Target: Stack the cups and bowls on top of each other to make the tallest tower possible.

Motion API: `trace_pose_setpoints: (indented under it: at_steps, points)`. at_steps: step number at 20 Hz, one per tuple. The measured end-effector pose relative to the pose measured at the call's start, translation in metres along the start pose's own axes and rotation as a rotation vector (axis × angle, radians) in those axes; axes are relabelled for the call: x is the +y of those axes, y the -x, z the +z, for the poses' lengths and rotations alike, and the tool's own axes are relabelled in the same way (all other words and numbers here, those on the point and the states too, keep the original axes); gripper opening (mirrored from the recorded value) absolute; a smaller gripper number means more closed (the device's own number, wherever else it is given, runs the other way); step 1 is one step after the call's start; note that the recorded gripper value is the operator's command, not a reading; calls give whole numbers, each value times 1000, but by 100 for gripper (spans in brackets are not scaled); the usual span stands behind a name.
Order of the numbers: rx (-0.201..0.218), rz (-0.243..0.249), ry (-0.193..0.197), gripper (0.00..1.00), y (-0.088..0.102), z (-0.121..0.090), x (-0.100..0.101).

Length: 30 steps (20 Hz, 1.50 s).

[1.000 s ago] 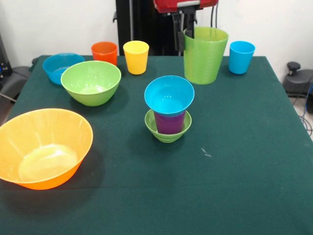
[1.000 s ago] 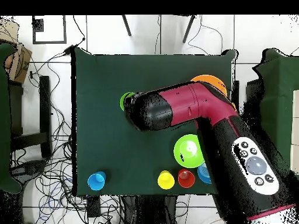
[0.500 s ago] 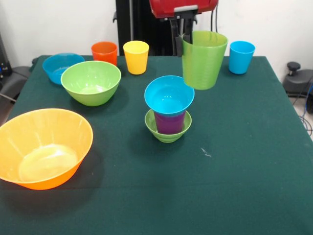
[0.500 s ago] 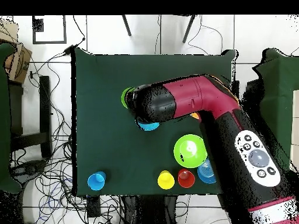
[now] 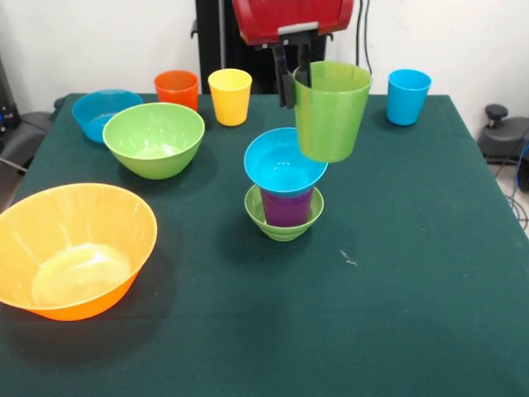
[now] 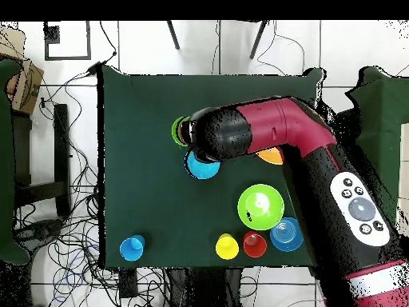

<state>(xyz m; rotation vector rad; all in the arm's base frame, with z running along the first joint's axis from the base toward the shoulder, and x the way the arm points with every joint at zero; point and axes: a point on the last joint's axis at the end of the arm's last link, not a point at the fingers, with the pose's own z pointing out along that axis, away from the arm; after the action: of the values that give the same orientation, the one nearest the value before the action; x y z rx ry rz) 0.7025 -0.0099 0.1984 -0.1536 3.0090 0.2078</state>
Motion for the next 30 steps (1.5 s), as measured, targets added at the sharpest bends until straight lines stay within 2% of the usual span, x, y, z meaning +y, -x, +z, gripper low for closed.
trace_pose_setpoints:
  at_steps: [13,25,30]
  points:
    - [10,12,10,0,-6,9,-22]
    - [9,20,2,0,-9,8,-33]
    - [19,11,-10,0,-18,11,-38]
